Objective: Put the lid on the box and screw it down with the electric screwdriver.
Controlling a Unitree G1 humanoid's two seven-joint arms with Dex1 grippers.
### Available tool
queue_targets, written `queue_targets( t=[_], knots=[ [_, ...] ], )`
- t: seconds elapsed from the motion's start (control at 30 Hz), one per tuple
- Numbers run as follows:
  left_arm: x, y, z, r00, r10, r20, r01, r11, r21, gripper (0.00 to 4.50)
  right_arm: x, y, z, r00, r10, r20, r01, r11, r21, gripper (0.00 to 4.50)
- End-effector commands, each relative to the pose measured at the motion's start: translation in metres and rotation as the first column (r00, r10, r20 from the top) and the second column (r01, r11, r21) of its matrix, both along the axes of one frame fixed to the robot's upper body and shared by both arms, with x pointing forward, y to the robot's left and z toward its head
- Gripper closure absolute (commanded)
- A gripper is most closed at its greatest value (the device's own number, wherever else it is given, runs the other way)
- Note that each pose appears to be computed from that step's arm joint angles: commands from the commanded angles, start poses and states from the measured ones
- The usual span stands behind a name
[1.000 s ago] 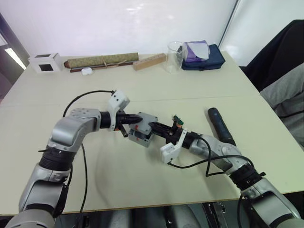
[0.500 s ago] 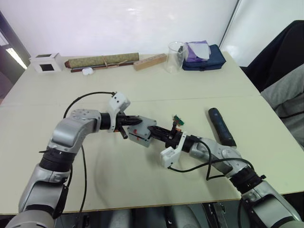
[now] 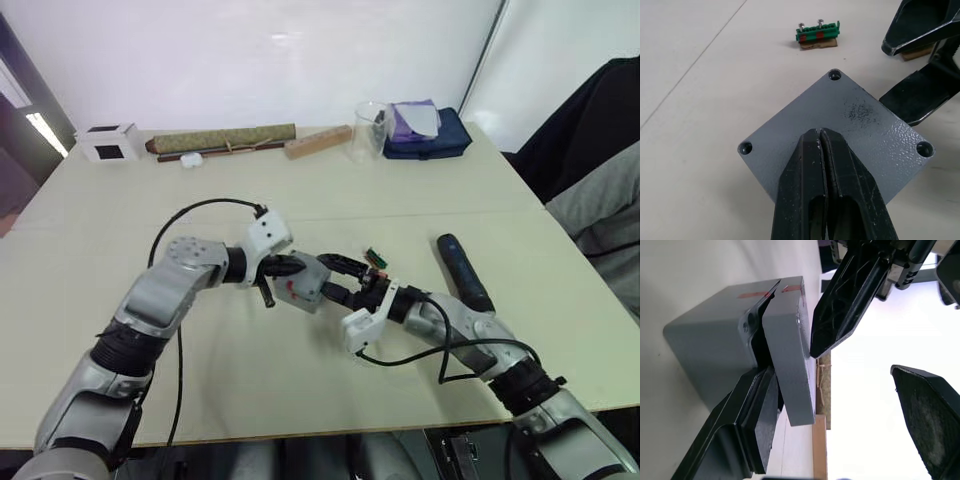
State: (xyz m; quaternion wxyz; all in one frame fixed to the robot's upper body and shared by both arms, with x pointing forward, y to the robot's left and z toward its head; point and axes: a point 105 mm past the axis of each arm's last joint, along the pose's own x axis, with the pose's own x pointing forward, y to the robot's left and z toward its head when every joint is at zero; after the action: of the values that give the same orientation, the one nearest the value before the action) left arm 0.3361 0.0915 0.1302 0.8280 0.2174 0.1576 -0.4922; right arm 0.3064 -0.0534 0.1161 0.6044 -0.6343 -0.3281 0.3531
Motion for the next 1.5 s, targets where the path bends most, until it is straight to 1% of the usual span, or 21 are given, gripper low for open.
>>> queue_targets(
  t=[0.03, 0.2, 0.3, 0.37, 0.4, 0.47, 0.5, 0.53, 0.57, 0.67, 0.73, 0.77, 0.83, 0.87, 0.9, 0.97, 1.1, 1.17, 1.23, 1.37, 1.5],
  knots=[
    [-0.010, 0.015, -0.065, 0.979, 0.079, -0.186, -0.054, 0.989, 0.136, 4.50, -0.009, -0.005, 0.013, 1.000, 0.008, 0.020, -0.008, 1.000, 0.019, 0.74],
    [-0.013, 0.012, -0.066, 0.978, 0.071, -0.197, -0.048, 0.991, 0.123, 4.50, -0.016, -0.010, 0.014, 1.000, 0.006, 0.008, -0.006, 1.000, 0.008, 0.74],
    [-0.020, 0.009, -0.067, 0.976, 0.040, -0.213, -0.016, 0.994, 0.112, 4.50, -0.018, -0.023, 0.025, 0.999, -0.002, -0.044, 0.002, 1.000, 0.008, 0.74],
    [-0.021, 0.004, -0.048, 0.982, -0.004, -0.187, 0.008, 1.000, 0.020, 4.50, -0.015, -0.027, 0.035, 0.978, -0.035, -0.205, 0.064, 0.989, 0.136, 1.16],
    [-0.019, 0.004, -0.036, 0.985, -0.006, -0.175, 0.000, 0.999, -0.032, 4.50, -0.013, -0.027, 0.040, 0.958, -0.032, -0.285, 0.098, 0.971, 0.218, 1.32],
    [-0.014, 0.006, -0.016, 0.986, 0.010, -0.163, -0.032, 0.991, -0.131, 4.50, -0.012, -0.025, 0.046, 0.912, -0.001, -0.410, 0.154, 0.928, 0.339, 2.10],
    [-0.009, 0.007, 0.004, 0.985, 0.025, -0.170, -0.066, 0.968, -0.240, 4.50, -0.012, -0.025, 0.047, 0.878, 0.029, -0.477, 0.182, 0.903, 0.389, 2.51],
    [-0.006, 0.010, 0.018, 0.983, 0.039, -0.179, -0.095, 0.944, -0.317, 4.50, -0.012, -0.025, 0.046, 0.851, 0.044, -0.524, 0.207, 0.888, 0.411, 2.88],
    [-0.003, 0.014, 0.029, 0.982, 0.053, -0.183, -0.118, 0.922, -0.369, 4.50, -0.011, -0.026, 0.044, 0.822, 0.054, -0.566, 0.235, 0.874, 0.425, 3.16],
    [0.006, 0.032, 0.051, 0.978, 0.107, -0.179, -0.179, 0.876, -0.448, 4.50, -0.010, -0.025, 0.036, 0.747, 0.056, -0.662, 0.308, 0.854, 0.419, 4.38],
    [0.012, 0.044, 0.060, 0.972, 0.153, -0.178, -0.221, 0.849, -0.480, 4.50, -0.011, -0.024, 0.029, 0.695, 0.049, -0.717, 0.348, 0.850, 0.396, 4.45],
    [0.016, 0.050, 0.062, 0.969, 0.180, -0.172, -0.242, 0.844, -0.479, 4.50, -0.010, -0.024, 0.023, 0.662, 0.037, -0.749, 0.378, 0.846, 0.376, 4.45],
    [0.020, 0.056, 0.058, 0.963, 0.218, -0.156, -0.266, 0.852, -0.451, 4.50, -0.010, -0.024, 0.014, 0.610, 0.012, -0.792, 0.420, 0.843, 0.336, 4.45],
    [0.024, 0.060, 0.051, 0.955, 0.247, -0.167, -0.296, 0.850, -0.435, 4.50, -0.010, -0.021, 0.008, 0.573, 0.001, -0.819, 0.439, 0.844, 0.309, 4.45],
    [0.026, 0.063, 0.045, 0.949, 0.259, -0.178, -0.312, 0.849, -0.427, 4.50, -0.010, -0.018, 0.006, 0.554, 0.002, -0.832, 0.448, 0.842, 0.301, 4.45],
    [0.029, 0.064, 0.033, 0.940, 0.283, -0.190, -0.338, 0.851, -0.402, 4.50, -0.009, -0.012, 0.004, 0.542, -0.003, -0.841, 0.455, 0.842, 0.291, 4.45],
    [0.031, 0.062, 0.004, 0.931, 0.320, -0.173, -0.358, 0.889, -0.286, 4.50, -0.010, -0.003, -0.002, 0.510, -0.004, -0.860, 0.451, 0.853, 0.263, 4.45],
    [0.028, 0.058, -0.004, 0.935, 0.310, -0.173, -0.347, 0.899, -0.265, 4.50, -0.010, -0.001, -0.005, 0.500, -0.014, -0.866, 0.458, 0.853, 0.250, 4.45],
    [0.021, 0.050, -0.009, 0.948, 0.263, -0.181, -0.305, 0.912, -0.273, 4.50, -0.008, -0.001, -0.008, 0.496, -0.031, -0.868, 0.469, 0.850, 0.238, 4.45],
    [0.003, 0.039, -0.029, 0.950, 0.215, -0.225, -0.270, 0.930, -0.250, 4.50, -0.001, 0.006, -0.011, 0.488, -0.050, -0.872, 0.492, 0.841, 0.226, 4.45],
    [-0.013, 0.028, -0.025, 0.954, 0.162, -0.254, -0.234, 0.931, -0.282, 4.50, -0.001, 0.013, -0.007, 0.486, -0.018, -0.874, 0.480, 0.841, 0.250, 4.45]
  ],
)
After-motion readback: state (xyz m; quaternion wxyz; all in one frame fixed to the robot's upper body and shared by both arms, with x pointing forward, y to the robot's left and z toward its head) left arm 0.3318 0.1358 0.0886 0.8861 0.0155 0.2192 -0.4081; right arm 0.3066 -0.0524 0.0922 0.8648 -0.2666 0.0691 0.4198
